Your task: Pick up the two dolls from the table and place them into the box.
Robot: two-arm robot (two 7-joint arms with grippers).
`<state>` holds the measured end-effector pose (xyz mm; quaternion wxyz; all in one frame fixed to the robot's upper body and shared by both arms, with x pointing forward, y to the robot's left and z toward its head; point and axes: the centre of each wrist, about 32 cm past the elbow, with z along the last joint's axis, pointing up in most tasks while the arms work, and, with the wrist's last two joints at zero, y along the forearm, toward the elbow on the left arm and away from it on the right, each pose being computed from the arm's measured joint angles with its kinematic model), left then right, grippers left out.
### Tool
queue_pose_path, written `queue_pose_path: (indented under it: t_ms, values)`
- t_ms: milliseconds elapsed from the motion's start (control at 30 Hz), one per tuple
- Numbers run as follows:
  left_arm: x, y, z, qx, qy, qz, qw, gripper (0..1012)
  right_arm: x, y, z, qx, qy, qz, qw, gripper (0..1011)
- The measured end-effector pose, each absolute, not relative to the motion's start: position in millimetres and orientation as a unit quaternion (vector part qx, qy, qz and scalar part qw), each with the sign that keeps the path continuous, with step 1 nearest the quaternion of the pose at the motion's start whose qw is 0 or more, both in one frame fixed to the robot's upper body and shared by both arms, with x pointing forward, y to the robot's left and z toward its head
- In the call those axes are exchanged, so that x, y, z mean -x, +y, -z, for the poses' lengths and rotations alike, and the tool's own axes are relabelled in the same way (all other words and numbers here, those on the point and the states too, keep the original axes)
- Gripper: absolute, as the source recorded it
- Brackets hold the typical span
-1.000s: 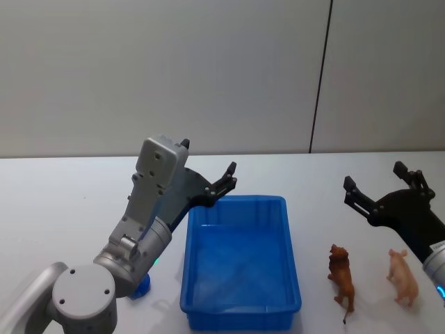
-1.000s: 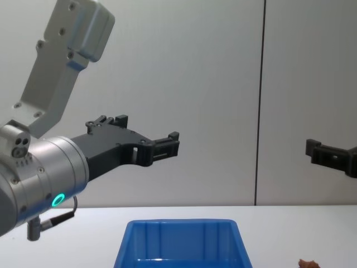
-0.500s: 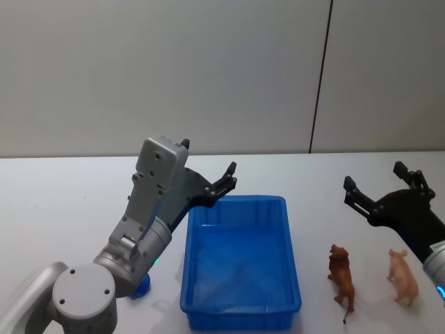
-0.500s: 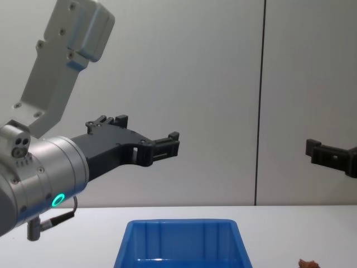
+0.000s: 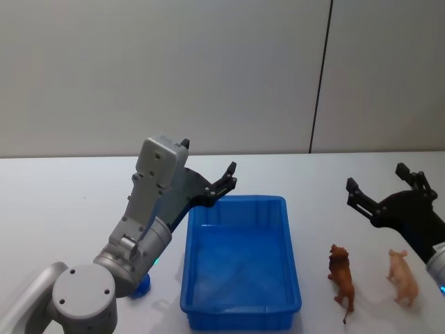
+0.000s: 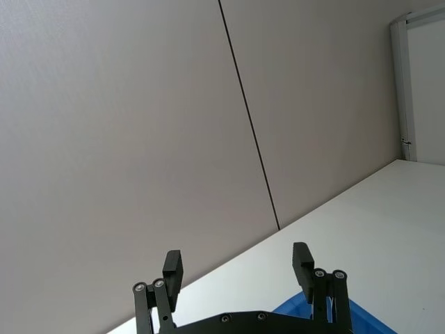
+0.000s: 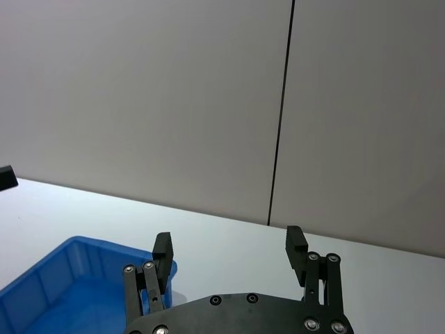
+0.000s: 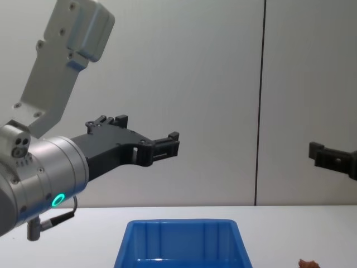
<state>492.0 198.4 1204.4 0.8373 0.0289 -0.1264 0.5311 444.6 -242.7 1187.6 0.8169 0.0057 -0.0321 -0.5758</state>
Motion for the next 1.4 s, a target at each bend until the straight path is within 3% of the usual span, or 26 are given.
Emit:
queue_pose_path:
  t_ms: [767,1400]
  values:
    - [-492.0,198.4,-1204.4,-0.029,-0.126,-0.531,0.837,1001,-436.5,-286.5,-1163.3,0.106,0.029,0.582,0.806,1001]
    - [-492.0,198.4,-1204.4,-0.029,-0.126,-0.531,0.837,1001,-432.9,-293.7,-1128.1,0.190,0.087,0.580,0.788,1001]
